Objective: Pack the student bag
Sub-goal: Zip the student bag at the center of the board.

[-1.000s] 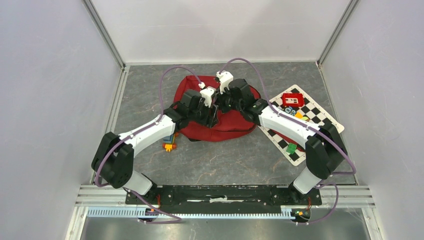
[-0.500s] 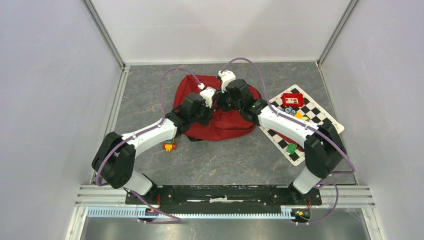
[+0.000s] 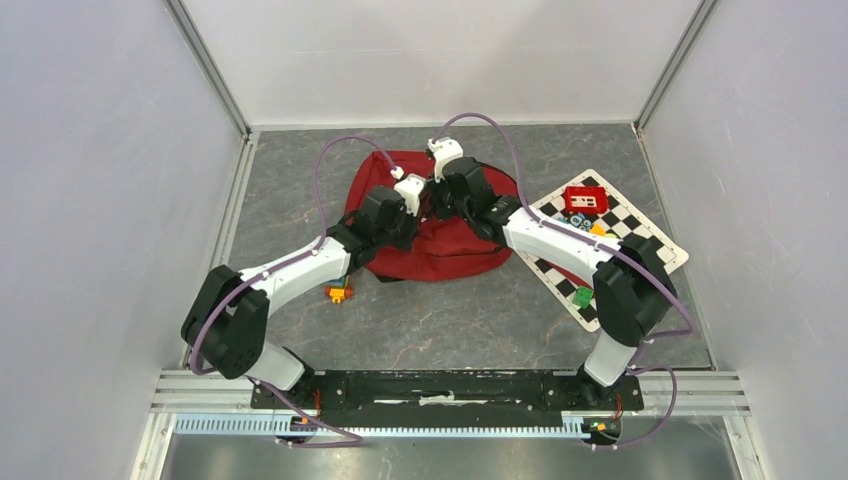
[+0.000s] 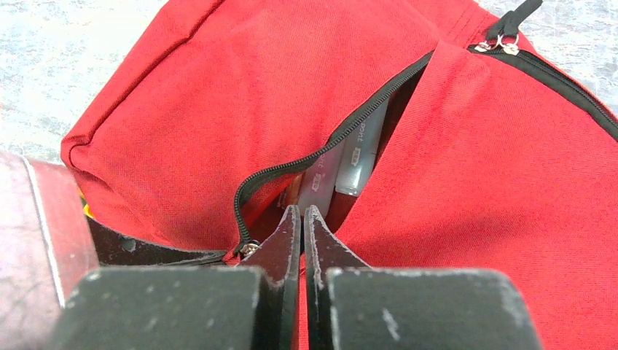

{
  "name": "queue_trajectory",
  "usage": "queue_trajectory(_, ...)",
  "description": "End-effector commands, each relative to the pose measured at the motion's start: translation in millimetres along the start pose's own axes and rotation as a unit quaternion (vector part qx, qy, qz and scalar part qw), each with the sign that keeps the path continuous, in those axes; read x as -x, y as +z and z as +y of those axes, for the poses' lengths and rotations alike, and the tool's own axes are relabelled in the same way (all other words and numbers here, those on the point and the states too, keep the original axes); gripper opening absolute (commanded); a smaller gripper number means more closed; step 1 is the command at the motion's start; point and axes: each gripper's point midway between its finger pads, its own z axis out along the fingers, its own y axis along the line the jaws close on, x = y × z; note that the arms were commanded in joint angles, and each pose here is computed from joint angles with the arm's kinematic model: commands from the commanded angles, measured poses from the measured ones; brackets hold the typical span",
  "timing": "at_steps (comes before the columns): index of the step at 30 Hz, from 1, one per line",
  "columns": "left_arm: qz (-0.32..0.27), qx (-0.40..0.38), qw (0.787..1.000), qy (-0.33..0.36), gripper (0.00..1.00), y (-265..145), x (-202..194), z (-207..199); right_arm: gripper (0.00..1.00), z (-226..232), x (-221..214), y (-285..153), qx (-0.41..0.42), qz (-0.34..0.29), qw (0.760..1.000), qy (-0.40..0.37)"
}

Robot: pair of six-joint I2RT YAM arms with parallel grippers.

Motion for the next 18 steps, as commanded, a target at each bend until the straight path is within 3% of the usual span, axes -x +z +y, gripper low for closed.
queue_trajectory(1, 0.096, -0.046, 0.987, 0.122, 0.02, -16.2, -56.5, -17.0, 0.00, -30.6, 95.4, -1.7, -0.078, -0.143, 0.986, 0.027)
queue_trajectory(9, 0.105, -0.044, 0.983, 0.147, 0.02, -20.8, -67.2, -21.5, 0.00, -32.0, 119.3, -7.4, -0.088, -0.180, 0.979, 0.036)
queue_trajectory(15, 0.081, -0.030, 0.987, 0.132, 0.03, -32.1, -55.5, -21.5, 0.00, -24.4, 125.1, -6.4, -0.069, -0.185, 0.980, 0.038)
queue_trajectory(17, 0.061, -0.029, 0.991, 0.113, 0.07, -37.3, -42.2, -24.7, 0.00, -18.0, 121.1, -6.8, -0.055, -0.180, 0.981, 0.039)
queue_trajectory(18, 0.049, -0.029, 0.993, 0.100, 0.15, -40.2, -32.6, -27.4, 0.00, -16.3, 116.7, -7.0, -0.052, -0.175, 0.982, 0.039)
